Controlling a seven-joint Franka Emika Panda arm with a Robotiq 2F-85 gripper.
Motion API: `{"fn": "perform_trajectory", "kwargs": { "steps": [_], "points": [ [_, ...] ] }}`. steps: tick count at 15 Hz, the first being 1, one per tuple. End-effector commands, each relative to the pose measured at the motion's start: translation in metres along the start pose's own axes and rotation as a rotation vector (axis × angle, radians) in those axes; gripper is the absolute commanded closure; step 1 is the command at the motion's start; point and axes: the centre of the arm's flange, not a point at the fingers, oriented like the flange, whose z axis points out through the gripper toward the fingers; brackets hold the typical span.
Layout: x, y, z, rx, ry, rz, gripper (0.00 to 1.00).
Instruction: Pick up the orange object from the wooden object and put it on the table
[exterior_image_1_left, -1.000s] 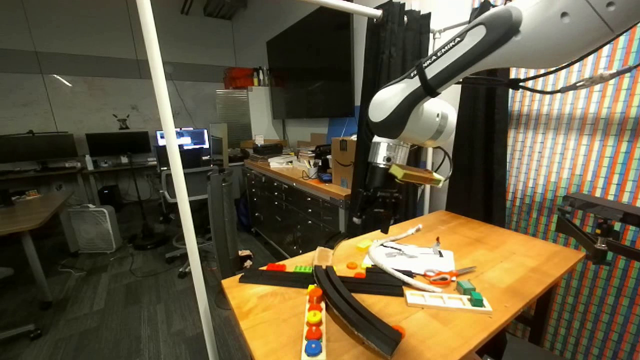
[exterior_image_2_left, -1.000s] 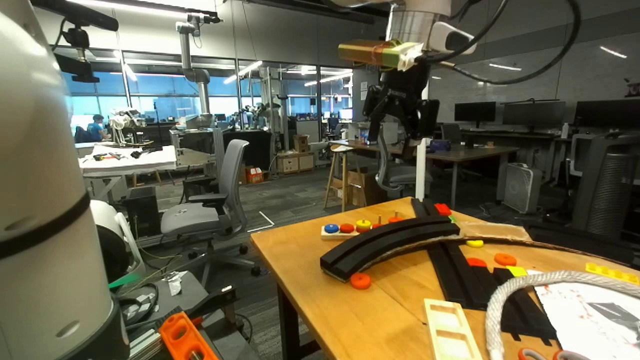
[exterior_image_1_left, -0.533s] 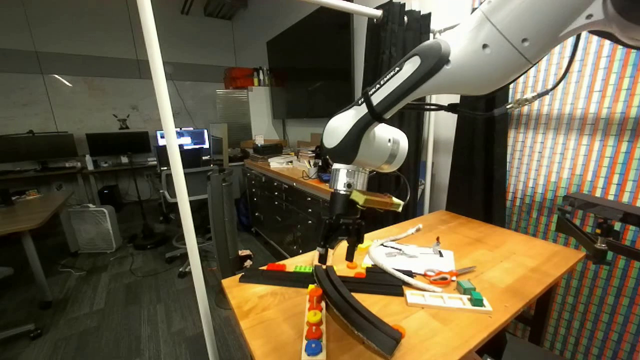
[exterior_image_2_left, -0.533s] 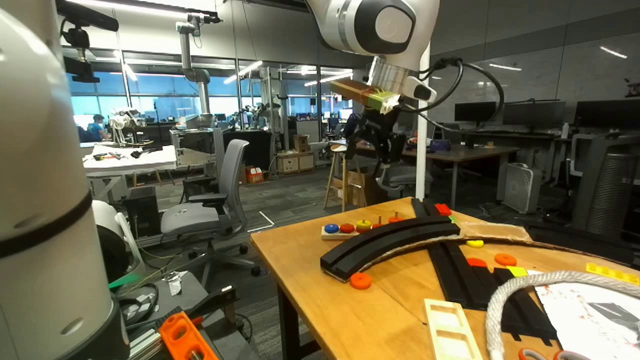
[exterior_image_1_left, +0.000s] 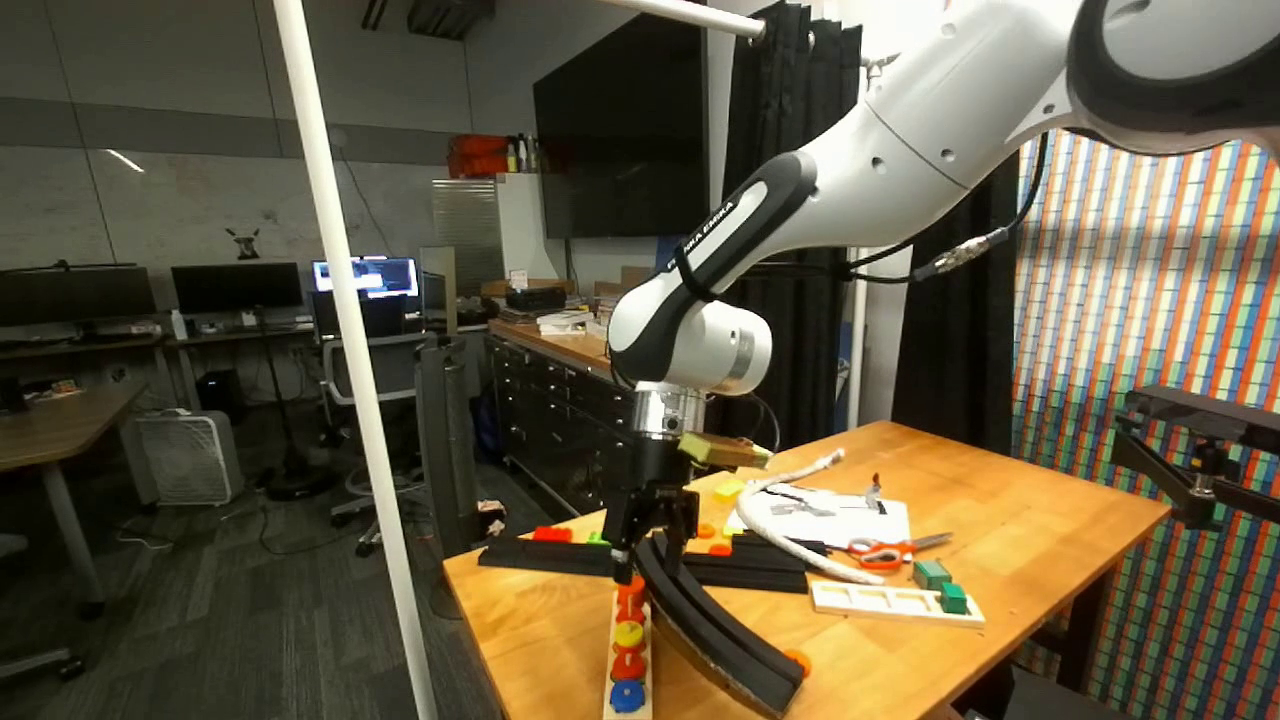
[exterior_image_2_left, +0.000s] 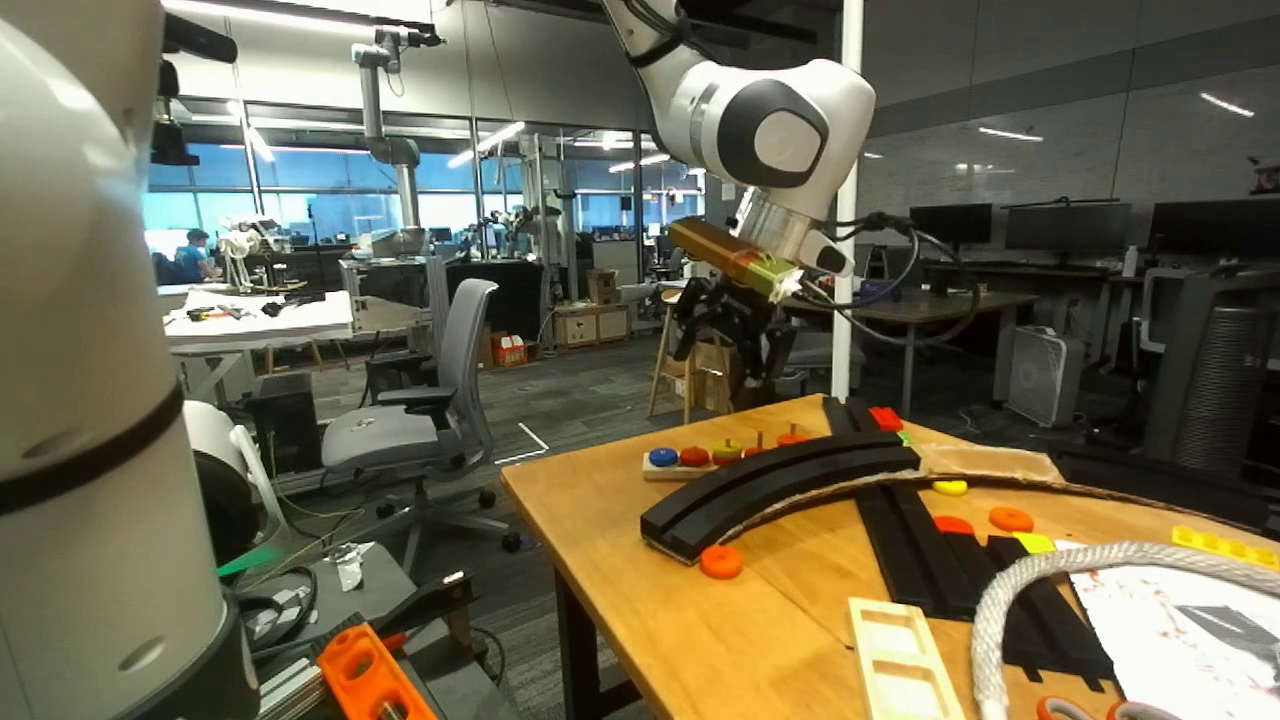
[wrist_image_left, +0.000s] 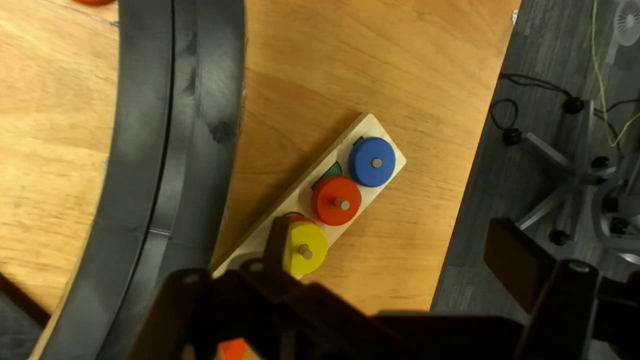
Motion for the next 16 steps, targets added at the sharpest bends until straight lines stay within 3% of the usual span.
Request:
{"fn": "perform_trajectory", "kwargs": {
  "steps": [1, 9, 13, 16],
  "points": [
    [0.018, 0.012, 0.019, 0.07, -0.014, -0.05, 0.0],
    [0.015, 0.032, 0.064, 0.156, -0.056, -0.098, 0.0],
    [0.013, 0.031, 0.068, 0.079, -0.089, -0.009, 0.0],
    [0.012, 0.026, 0.064, -0.053, -0.078, 0.112, 0.0]
  ]
}}
